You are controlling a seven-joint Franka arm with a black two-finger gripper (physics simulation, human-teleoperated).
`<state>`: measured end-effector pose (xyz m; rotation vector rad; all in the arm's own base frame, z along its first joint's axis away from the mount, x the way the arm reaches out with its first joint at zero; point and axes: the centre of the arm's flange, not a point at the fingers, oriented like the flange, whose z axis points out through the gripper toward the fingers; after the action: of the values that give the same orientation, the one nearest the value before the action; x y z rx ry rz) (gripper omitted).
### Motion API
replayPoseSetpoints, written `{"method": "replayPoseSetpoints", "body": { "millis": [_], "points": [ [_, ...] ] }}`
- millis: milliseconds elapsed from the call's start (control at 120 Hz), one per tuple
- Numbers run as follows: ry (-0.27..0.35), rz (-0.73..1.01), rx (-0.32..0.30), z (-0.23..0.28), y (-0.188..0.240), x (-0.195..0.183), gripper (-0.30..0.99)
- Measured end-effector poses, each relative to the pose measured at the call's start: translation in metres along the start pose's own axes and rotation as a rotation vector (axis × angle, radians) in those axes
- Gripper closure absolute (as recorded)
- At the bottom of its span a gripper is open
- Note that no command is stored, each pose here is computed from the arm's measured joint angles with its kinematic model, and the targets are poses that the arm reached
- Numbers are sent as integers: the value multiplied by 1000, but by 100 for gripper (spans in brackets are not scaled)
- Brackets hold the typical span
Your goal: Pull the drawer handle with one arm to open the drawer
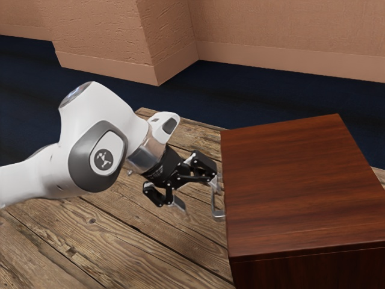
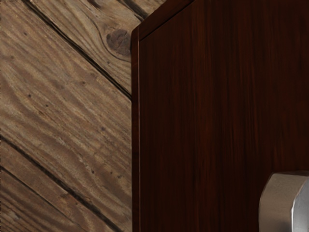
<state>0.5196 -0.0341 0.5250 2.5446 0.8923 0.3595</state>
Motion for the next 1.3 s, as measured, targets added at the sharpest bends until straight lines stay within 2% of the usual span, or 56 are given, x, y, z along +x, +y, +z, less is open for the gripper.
{"method": "replayPoseSetpoints", "body": {
  "millis": [767,1300],
  "points": [
    [34,29,60,-11,-8,-16,0],
    [68,-15,93,-33,-44,-23,0]
  ]
}}
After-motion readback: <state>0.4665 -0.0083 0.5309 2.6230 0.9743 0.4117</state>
